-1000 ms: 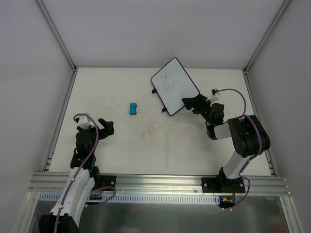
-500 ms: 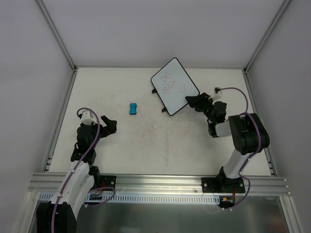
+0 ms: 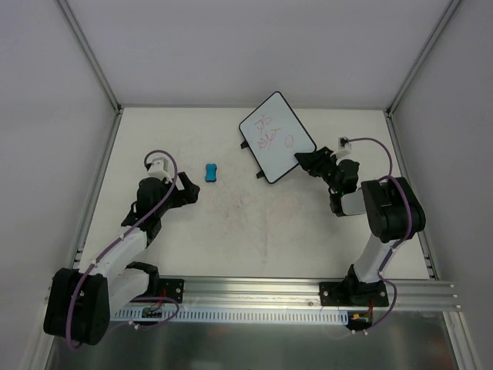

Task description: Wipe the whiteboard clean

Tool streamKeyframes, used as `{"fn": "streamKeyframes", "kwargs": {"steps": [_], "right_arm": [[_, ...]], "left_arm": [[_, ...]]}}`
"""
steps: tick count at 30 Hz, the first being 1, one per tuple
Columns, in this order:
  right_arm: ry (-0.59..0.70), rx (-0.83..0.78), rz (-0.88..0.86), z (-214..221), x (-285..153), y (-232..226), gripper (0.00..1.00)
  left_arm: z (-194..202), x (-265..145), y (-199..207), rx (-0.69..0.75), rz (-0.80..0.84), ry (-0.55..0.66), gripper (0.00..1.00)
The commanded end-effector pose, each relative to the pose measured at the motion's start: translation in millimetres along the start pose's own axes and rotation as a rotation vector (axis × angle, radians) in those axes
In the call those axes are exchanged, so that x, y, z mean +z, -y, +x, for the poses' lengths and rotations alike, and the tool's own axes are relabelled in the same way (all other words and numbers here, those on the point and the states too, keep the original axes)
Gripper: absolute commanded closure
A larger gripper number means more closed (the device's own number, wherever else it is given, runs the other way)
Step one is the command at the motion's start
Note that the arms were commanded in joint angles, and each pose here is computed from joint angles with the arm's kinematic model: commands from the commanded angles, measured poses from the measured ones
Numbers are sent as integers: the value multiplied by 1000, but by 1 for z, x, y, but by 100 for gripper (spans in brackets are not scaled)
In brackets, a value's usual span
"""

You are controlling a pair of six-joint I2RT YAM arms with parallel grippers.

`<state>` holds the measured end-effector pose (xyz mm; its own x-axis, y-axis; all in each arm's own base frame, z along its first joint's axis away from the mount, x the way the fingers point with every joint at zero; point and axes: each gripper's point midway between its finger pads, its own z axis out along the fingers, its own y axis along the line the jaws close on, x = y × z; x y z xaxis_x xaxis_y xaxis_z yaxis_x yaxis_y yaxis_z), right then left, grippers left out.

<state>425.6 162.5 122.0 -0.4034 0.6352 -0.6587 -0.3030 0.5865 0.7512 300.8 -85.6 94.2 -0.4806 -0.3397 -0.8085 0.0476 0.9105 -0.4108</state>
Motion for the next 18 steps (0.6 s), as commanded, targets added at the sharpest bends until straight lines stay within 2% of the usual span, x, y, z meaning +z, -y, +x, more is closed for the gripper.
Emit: {"fn": "streamKeyframes", "kwargs": {"steps": [1,9,13,18], "right_arm": [[75,-34,-78,-25,7,-18,67],[79,-20,-63,-26,7,-14,73],[71,-4,-38,-23,8,-7,79],[69,0,-26,-21,8,-3,81]], "left_arm": [[-28,11,18,63,7,59,9],[-49,25,41,103,50,61,4],[-50,38,53,148,105,19,2],[-48,51,54,154,98,-33,1]]}}
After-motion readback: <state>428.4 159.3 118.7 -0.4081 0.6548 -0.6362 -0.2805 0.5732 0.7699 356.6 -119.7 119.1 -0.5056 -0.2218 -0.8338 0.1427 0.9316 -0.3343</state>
